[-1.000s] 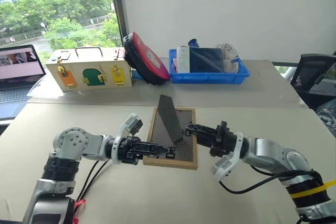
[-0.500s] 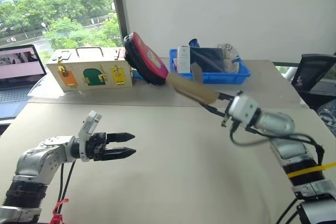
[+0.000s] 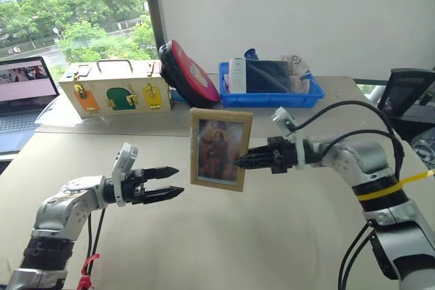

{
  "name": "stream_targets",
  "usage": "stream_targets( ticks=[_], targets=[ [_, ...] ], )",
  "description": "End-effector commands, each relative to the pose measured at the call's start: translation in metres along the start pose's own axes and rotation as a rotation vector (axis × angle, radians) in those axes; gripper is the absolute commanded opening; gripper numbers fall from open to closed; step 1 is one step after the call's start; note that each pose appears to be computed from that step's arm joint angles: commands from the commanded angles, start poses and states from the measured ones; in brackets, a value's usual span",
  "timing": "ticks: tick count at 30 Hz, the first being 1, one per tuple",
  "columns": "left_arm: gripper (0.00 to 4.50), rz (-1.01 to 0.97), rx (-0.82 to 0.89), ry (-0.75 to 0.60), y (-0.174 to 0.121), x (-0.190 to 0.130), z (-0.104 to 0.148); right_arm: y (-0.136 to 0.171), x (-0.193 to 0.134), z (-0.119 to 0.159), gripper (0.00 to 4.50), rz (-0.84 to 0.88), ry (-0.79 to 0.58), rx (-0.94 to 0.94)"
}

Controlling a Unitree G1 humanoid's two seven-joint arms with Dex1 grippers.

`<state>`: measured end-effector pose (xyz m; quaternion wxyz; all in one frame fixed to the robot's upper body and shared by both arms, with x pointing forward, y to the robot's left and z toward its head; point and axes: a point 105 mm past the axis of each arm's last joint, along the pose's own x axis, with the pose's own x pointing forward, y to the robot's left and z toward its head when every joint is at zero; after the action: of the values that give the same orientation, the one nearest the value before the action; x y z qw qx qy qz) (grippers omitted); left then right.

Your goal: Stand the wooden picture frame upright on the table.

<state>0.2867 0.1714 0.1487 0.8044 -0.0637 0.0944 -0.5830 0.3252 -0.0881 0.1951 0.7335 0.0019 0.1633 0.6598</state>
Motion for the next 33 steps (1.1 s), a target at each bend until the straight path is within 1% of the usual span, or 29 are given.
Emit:
stream_targets(
  ticks=[1,7,12,15,18,22,28,33],
  targets=[
    [4.50,0.002,0.048,-0.007,-0.001,-0.003,0.009,-0.004,-0.003,0.009,1.18,0.022,-0.007,-0.098],
    [4.50,0.013,0.054,-0.014,0.002,-0.001,0.010,-0.019,0.001,-0.005,1.18,0.040,0.019,-0.125],
    [4.50,0.065,0.058,-0.038,0.011,0.001,0.015,-0.015,0.001,-0.018,1.18,0.149,-0.006,0.053],
    [4.50,0.062,0.053,-0.035,0.010,0.001,0.014,-0.012,0.001,-0.023,1.18,0.183,-0.005,0.102],
    [4.50,0.063,0.045,-0.028,0.009,-0.001,0.010,-0.016,0.005,-0.032,1.18,0.165,0.004,0.118],
    [4.50,0.086,-0.004,-0.084,0.013,-0.003,0.021,-0.022,0.007,-0.043,1.18,0.128,0.022,0.121],
    [4.50,0.087,0.001,-0.063,0.013,-0.005,0.022,-0.020,0.008,-0.057,1.18,0.119,0.045,0.128],
    [4.50,0.088,-0.002,-0.066,0.013,-0.004,0.022,-0.019,0.011,-0.062,1.18,0.085,0.057,0.076]
  ],
)
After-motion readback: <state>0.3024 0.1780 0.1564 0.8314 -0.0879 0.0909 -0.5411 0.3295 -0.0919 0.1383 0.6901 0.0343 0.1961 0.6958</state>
